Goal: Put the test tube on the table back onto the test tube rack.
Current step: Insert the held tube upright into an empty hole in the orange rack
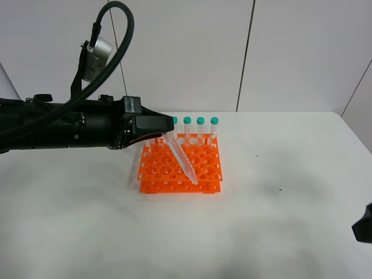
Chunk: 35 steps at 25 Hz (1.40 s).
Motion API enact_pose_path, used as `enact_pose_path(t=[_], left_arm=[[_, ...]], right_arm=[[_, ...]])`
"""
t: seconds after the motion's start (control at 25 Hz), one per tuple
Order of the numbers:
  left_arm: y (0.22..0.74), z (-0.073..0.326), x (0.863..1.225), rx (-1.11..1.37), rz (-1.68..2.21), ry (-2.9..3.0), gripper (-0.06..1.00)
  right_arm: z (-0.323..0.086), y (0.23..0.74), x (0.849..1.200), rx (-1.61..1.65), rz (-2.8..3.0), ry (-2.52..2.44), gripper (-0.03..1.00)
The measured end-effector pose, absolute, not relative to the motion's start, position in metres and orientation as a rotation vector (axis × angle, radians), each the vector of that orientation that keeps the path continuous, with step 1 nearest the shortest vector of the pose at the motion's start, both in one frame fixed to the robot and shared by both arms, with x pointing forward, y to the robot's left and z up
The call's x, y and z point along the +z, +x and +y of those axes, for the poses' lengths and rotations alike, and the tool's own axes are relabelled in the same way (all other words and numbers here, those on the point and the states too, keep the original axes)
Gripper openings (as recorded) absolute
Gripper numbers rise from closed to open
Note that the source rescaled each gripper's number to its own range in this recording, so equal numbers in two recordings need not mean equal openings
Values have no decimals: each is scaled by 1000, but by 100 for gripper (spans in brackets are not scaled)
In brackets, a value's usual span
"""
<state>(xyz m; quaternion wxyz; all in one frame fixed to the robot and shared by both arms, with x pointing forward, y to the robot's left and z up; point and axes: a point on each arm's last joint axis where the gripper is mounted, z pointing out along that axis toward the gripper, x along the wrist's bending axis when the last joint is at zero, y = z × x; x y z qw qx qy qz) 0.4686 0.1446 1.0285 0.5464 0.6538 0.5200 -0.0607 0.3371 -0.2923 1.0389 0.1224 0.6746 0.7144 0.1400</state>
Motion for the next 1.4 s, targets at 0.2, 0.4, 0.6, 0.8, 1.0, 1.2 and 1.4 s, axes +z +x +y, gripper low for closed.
enact_pose_path(t=[0.2, 0.4, 0.6, 0.8, 1.0, 1.2, 1.4], left_arm=[[469, 145, 1029, -144, 1233, 1550, 0], [468, 144, 1029, -147, 1230, 1550, 0], [468, 144, 1029, -148, 1229, 1550, 0], [468, 144, 1029, -155, 1224, 1551, 0], [462, 146, 1040, -136, 1188, 1533, 0], [446, 154, 1070, -83, 1095, 1481, 0], [426, 165, 1099, 10, 993, 1432, 0]], right_arm=[[-294, 290, 1047, 755, 1833, 1730, 100], [-296, 254, 1052, 923, 1677, 1578, 100], [-297, 235, 1053, 1008, 1586, 1501, 100], [-297, 235, 1052, 1008, 1581, 1506, 100], [-297, 235, 1052, 1008, 1581, 1506, 100], [-297, 235, 1052, 1008, 1581, 1506, 100], [-297, 235, 1052, 1008, 1581, 1506, 100]])
